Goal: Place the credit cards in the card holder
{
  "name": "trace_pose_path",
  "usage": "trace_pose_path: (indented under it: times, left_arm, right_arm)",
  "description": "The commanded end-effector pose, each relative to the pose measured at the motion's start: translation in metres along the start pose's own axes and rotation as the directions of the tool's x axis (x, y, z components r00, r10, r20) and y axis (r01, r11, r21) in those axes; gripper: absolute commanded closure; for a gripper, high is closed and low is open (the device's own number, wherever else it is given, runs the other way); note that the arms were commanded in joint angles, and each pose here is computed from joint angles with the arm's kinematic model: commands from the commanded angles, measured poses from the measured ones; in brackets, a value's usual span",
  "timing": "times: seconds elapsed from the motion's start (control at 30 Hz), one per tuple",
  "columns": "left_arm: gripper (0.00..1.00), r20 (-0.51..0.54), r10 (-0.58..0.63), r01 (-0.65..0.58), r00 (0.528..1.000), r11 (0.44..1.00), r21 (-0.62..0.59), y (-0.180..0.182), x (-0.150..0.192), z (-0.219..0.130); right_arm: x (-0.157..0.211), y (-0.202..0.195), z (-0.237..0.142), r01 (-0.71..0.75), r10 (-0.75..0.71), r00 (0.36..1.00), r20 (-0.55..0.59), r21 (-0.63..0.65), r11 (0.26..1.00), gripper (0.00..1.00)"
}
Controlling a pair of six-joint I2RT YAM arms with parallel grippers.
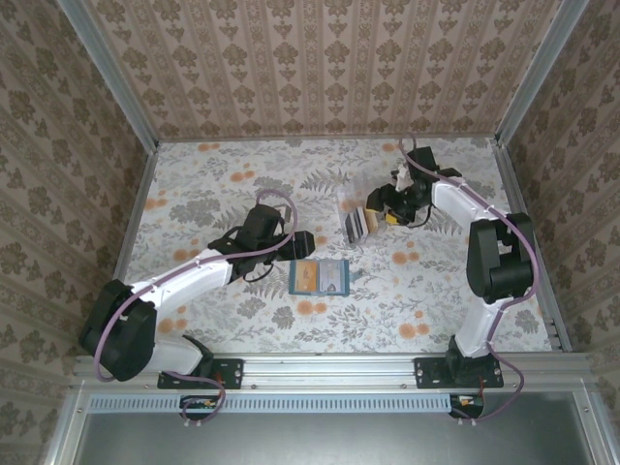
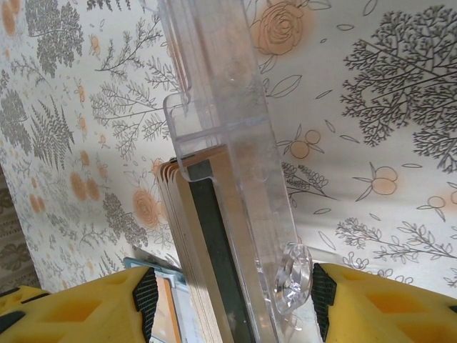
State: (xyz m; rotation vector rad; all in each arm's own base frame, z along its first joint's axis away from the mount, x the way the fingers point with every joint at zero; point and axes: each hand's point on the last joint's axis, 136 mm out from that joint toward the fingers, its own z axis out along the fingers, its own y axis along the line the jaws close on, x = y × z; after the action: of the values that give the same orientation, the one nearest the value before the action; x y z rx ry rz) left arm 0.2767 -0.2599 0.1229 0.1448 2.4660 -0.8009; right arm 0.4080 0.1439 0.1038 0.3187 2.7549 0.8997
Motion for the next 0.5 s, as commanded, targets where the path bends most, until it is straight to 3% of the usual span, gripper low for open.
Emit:
trace_pose_path:
  times: [0.0,0.1,0.27,0.47]
  left_arm:
    - [0.25,-0.005,0.001,-0.001,1.000,1.000,-0.010,0.006,0.003,-0.001]
    - [0.25,-0.005,0.002,-0.002,1.000,1.000,-0.013,0.007,0.004,-0.003]
    - [0.24,0.014,-0.009,0.010,1.000,0.999,-0.033,0.013,0.003,-0.006]
    - [0.23,0.032,-0.026,0.028,0.999,0.998,-0.053,0.022,0.000,-0.009]
  right_arm:
    - [-0.006,0.021,-0.004,0.031,-0.030,1.000,0.008,-0.050,0.998,0.38]
    - [-0.011,0.015,-0.012,0.037,-0.038,0.999,0.039,0.029,0.999,0.38]
    - [-0.019,0.001,-0.051,0.091,-0.143,0.980,0.138,0.327,0.941,0.35]
    - [-0.007,0.033,-0.059,0.222,-0.316,0.940,0.127,0.473,0.853,0.38]
